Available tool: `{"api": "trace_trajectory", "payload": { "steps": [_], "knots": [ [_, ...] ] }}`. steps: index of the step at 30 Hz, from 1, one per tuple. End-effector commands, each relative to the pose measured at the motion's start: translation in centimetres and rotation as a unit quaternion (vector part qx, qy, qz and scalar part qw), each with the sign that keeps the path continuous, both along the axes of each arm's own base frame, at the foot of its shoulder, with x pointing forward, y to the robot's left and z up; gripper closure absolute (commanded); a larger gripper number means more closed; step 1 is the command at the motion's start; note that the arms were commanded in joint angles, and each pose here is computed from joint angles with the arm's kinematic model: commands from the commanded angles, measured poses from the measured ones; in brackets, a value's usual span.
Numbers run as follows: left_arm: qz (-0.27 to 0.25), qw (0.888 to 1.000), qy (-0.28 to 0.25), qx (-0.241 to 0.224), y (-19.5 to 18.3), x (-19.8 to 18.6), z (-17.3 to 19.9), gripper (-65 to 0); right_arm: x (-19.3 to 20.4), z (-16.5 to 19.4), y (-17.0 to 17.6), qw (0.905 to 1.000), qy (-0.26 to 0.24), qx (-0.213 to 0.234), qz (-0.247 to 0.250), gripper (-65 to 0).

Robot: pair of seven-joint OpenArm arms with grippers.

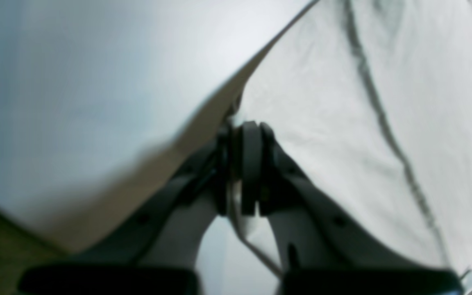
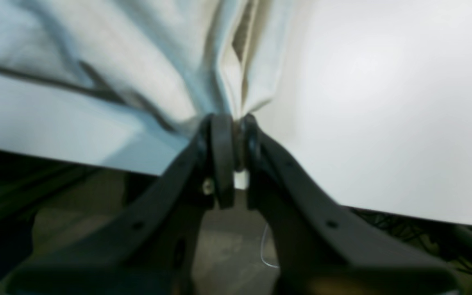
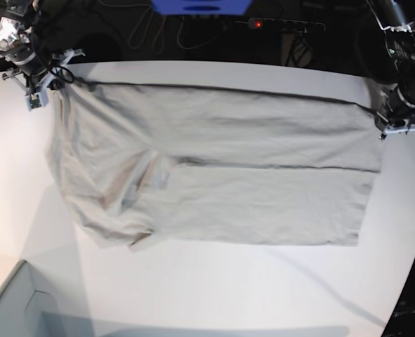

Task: Layout the t-shirt on the table in an organized manner, then fold the t-shirt properly
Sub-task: 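Pull the shirt edges with both grippers to straighten the flat shirt, then grasp the shirt hem corners with both grippers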

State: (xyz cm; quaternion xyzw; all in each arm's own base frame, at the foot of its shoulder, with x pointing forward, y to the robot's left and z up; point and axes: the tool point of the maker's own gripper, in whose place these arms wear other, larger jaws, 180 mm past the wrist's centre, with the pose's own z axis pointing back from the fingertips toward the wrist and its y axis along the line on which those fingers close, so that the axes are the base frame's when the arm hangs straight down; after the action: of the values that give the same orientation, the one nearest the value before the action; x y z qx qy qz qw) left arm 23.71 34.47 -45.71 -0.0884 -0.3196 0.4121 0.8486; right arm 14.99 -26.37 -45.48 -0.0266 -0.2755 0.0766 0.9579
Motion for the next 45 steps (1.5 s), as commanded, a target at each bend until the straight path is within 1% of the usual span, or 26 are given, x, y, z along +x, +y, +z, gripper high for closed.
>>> {"api": "trace_trajectory", "payload": {
  "steps": [1, 4, 6, 12, 13, 15, 17, 20, 22, 25, 28, 31, 34, 36, 38, 41, 43, 45],
  "knots": [
    [-0.016, 0.999, -0.026, 0.013, 0.6, 1.1, 1.5, -0.1, 0.2, 0.9, -1.3, 0.9998, -0.014, -0.013, -0.008, 0.0],
    [-0.055, 0.998, -0.036, 0.017, -0.1, 0.8, 1.5, -0.1, 0.1, 1.1, -1.7, 0.9997, -0.014, -0.017, -0.01, 0.0],
    [-0.068, 0.997, -0.04, 0.022, -0.2, 0.8, 1.6, -0.1, 0.0, 1.1, -1.6, 0.9997, -0.013, -0.017, -0.009, 0.0],
    [-0.075, 0.996, -0.039, 0.023, -0.3, 0.8, 1.6, -0.5, -0.8, 0.8, -1.4, 0.9998, -0.005, -0.015, -0.01, 0.0],
    [-0.075, 0.996, -0.039, 0.023, -0.3, 0.7, 1.6, -0.6, -1.0, 0.7, -1.3, 0.9998, -0.004, -0.014, -0.011, -0.7],
    [-0.078, 0.996, -0.028, 0.018, -0.4, 0.0, 1.2, -1.3, -1.3, 0.7, -1.5, 0.9997, -0.003, -0.014, -0.02, -4.5],
    [-0.075, 0.997, -0.019, 0.012, -0.1, -0.7, 1.0, -5.6, -1.9, 0.7, -2.2, 0.9993, 0.0, -0.019, -0.033, -9.2],
    [-0.069, 0.998, -0.006, 0.0, 0.2, -1.4, 1.0, -17.7, -2.3, 0.9, -2.8, 0.999, 0.002, -0.024, -0.038, -17.8],
    [-0.059, 0.998, -0.006, -0.006, 0.7, -1.8, 1.2, -24.3, -2.1, 2.0, -4.0, 0.998, -0.011, -0.039, -0.049, -21.9],
    [-0.055, 0.998, -0.013, -0.004, 1.4, -1.5, 2.2, -29.8, -1.8, 4.5, -5.9, 0.9944, -0.039, -0.07, -0.069, -24.0],
    [-0.055, 0.998, -0.027, 0.003, 1.9, -0.7, 3.7, -33.7, -0.9, 6.9, -6.4, 0.9904, -0.069, -0.092, -0.077, -24.1],
    [-0.061, 0.996, -0.057, 0.023, 2.3, 0.9, 6.4, -36.2, 0.7, 8.7, -6.8, 0.9863, -0.098, -0.105, -0.08, -25.6],
    [-0.066, 0.993, -0.09, 0.046, 2.5, 3.0, 8.8, -37.6, 3.0, 9.4, -6.7, 0.984, -0.124, -0.101, -0.078, -28.0],
    [-0.07, 0.989, -0.116, 0.05, 2.3, 5.0, 10.3, -37.9, 5.4, 10.1, -6.7, 0.9814, -0.148, -0.095, -0.076, -29.6],
    [-0.065, 0.986, -0.148, 0.045, 2.0, 7.4, 11.9, -37.9, 9.4, 11.1, -5.9, 0.9778, -0.183, -0.081, -0.06, -30.4],
    [-0.061, 0.982, -0.177, 0.032, 1.7, 10.5, 13.4, -37.9, 15.6, 11.8, -3.9, 0.9758, -0.205, -0.075, -0.02, -30.6],
    [-0.08, 0.981, -0.172, 0.025, 0.4, 12.9, 13.2, -37.9, 19.6, 11.0, -2.3, 0.9788, -0.192, -0.072, 0.007, -30.6],
    [-0.088, 0.981, -0.169, 0.036, -0.1, 14.4, 13.0, -37.9, 22.8, 10.3, -0.8, 0.9813, -0.178, -0.067, 0.031, -30.6]
  ]
}}
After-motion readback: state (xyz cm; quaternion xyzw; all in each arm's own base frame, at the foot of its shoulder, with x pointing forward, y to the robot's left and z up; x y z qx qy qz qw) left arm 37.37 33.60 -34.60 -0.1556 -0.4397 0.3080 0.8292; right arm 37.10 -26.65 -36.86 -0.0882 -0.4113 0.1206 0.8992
